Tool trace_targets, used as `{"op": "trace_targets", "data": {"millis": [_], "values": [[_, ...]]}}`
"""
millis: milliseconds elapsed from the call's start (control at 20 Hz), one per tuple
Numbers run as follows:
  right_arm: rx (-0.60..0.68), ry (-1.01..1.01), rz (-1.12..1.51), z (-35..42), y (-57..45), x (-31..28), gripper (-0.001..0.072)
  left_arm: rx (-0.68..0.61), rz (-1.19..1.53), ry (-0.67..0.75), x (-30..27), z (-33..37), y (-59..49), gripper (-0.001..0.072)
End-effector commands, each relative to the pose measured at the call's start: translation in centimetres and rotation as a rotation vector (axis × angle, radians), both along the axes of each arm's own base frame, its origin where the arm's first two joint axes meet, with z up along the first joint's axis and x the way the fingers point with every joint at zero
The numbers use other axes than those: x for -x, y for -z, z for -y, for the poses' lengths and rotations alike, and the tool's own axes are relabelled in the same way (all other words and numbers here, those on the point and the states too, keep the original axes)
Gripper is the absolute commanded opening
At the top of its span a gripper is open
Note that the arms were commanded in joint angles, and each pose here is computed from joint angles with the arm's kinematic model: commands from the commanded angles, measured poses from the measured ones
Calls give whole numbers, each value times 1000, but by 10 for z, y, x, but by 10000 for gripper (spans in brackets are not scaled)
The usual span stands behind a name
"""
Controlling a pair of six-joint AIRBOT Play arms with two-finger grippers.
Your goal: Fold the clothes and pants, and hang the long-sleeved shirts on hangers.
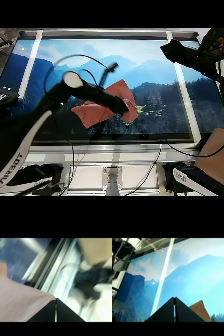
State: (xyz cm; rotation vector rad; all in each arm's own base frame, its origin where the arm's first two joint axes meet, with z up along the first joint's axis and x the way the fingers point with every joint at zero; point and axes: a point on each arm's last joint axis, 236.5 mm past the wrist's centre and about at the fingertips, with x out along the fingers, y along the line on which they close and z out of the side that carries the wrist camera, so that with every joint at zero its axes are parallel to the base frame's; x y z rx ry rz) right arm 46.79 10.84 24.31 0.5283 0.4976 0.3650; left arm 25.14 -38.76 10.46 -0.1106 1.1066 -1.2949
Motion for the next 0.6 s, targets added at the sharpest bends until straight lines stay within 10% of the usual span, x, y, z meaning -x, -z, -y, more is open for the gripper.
{"op": "trace_targets", "data": {"millis": [0, 150, 550], "values": [[6, -4, -14, 2, 3, 0, 30, -180, 91, 50, 19, 5, 38, 34], [7, -12, -23, 1, 4, 2, 193, -182, 51, 21, 20, 8, 38, 331], [30, 4, -14, 6, 6, -2, 203, -40, -107, -3, 41, 31, 7, 351]]}}
